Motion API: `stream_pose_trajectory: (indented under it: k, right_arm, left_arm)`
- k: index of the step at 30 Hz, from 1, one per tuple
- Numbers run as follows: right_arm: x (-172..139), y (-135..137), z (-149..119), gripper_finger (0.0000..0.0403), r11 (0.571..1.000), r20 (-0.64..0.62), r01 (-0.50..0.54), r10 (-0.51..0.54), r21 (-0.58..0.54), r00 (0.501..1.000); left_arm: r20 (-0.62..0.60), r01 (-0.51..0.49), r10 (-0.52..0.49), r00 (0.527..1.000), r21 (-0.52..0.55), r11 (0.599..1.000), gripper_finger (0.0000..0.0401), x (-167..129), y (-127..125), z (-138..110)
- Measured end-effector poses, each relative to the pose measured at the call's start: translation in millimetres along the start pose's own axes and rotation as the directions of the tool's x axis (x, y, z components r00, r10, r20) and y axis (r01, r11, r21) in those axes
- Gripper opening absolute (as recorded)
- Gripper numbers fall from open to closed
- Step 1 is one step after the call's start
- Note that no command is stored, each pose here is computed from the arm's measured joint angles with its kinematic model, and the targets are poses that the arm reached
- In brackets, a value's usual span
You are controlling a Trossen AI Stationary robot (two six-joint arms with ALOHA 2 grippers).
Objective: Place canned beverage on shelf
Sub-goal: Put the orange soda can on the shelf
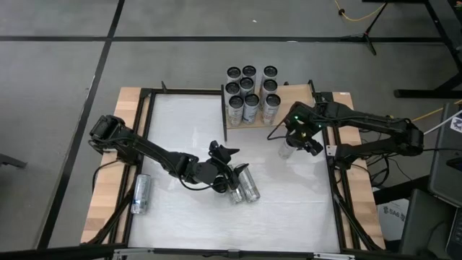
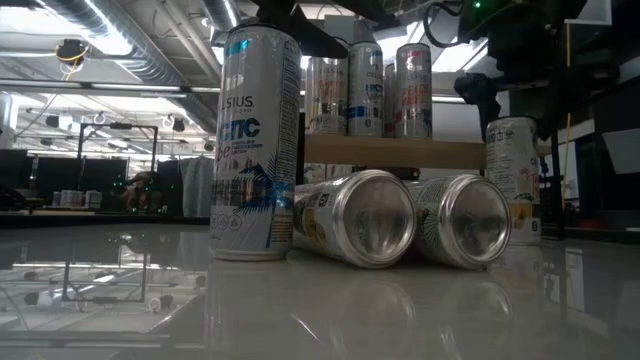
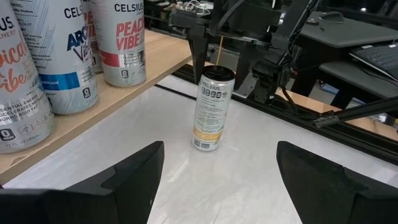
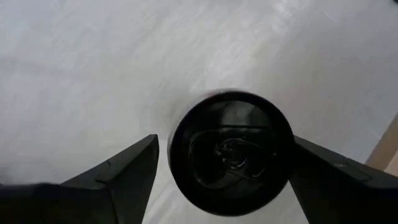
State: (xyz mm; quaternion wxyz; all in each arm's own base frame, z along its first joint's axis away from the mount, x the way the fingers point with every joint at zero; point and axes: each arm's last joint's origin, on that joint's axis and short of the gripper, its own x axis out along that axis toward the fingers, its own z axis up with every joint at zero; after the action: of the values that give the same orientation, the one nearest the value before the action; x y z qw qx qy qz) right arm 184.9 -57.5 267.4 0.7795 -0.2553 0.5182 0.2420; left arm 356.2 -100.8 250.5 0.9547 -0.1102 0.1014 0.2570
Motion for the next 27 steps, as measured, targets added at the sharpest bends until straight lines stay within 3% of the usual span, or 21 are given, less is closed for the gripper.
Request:
stream_pose_trajectory:
  k: [27]
  right_arm:
    - [-0.1,-4.2,1.0,0.0321,0.998,-0.019,0.059,-0.059,-0.022,0.998]
  left_arm:
    - [0.000,0.000,0.000,1.000,0.001,1.000,0.0306,0.0,0.1,-0.1]
